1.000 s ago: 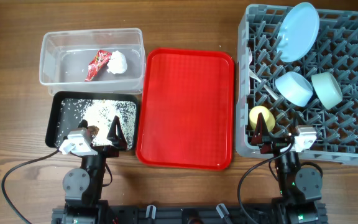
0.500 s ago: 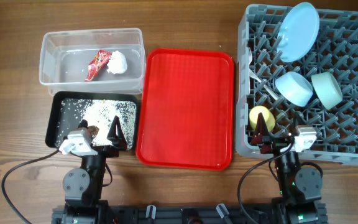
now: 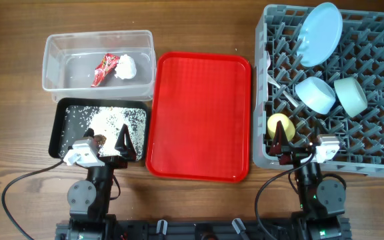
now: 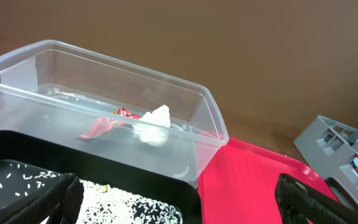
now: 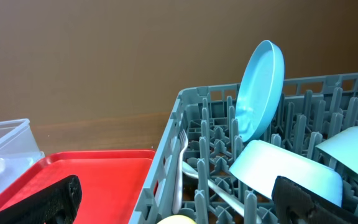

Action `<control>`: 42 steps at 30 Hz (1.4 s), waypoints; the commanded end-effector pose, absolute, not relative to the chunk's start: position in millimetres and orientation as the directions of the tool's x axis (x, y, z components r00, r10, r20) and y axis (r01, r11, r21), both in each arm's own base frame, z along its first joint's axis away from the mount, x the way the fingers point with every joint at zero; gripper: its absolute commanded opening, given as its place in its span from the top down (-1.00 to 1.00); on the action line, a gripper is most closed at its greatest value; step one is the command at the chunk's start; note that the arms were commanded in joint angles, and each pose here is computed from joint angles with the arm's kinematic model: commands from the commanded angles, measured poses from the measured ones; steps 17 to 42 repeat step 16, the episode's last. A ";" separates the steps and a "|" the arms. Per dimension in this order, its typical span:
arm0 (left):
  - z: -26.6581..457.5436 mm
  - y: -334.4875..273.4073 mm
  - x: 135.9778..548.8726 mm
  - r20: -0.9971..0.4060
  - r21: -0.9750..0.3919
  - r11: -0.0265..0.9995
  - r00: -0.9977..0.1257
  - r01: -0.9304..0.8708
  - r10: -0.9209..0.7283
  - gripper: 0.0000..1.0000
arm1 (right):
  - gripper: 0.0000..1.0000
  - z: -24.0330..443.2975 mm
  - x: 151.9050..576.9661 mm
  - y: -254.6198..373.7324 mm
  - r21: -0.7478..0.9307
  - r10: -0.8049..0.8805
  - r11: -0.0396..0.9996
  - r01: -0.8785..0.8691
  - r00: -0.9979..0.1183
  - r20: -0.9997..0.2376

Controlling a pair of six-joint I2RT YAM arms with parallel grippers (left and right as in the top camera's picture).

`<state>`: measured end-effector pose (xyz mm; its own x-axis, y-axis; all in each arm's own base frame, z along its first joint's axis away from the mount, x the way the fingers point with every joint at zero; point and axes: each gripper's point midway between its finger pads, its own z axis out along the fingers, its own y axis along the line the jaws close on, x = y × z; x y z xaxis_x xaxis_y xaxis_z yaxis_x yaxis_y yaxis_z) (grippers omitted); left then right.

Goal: Sort waste into correct bins and load items into the dishwasher rack

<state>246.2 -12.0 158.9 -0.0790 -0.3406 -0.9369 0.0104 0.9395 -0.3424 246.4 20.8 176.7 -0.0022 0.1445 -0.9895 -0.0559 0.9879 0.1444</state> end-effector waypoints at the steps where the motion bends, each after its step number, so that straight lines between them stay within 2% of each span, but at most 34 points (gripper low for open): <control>1: 158.0 -10.6 246.2 -0.942 -0.327 0.945 -0.076 0.008 -0.326 -1.00 | -0.99 179.1 245.7 21.3 0.142 0.143 0.988 -0.064 0.008 -0.990; 42: 158.0 -10.6 246.2 -0.942 -0.327 0.945 -0.076 0.008 -0.326 -1.00 | -1.00 179.1 245.7 21.3 0.141 0.142 0.988 -0.064 0.008 -0.990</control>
